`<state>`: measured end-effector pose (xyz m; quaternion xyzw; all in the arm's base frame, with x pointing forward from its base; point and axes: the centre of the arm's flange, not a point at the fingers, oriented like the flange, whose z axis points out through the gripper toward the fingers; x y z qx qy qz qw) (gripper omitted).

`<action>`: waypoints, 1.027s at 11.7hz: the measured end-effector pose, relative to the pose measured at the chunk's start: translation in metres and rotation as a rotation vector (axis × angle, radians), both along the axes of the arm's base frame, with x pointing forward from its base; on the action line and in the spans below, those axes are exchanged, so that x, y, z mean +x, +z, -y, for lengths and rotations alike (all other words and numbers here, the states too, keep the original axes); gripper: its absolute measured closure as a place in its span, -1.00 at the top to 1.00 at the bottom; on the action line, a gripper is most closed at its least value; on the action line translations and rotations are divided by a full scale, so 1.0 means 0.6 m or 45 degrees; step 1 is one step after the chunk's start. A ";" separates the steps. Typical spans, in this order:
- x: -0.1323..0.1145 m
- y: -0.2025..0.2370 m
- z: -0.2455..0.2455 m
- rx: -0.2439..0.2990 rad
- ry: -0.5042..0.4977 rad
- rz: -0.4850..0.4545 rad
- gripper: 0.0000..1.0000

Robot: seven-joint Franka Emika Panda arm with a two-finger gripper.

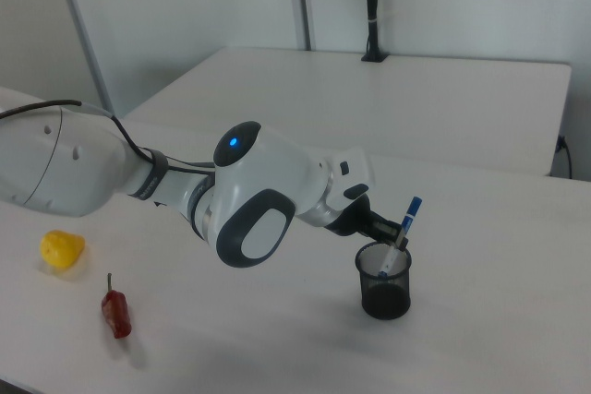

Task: Place marker
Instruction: 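Lower the marker tip-first into the pen cup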

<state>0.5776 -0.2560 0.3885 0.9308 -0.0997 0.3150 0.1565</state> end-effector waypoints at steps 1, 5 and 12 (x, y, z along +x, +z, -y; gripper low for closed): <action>0.000 -0.001 0.000 0.000 0.000 -0.002 -0.67; 0.001 -0.002 -0.001 0.000 0.001 -0.002 -0.67; -0.013 -0.033 -0.025 -0.013 0.018 0.052 -0.67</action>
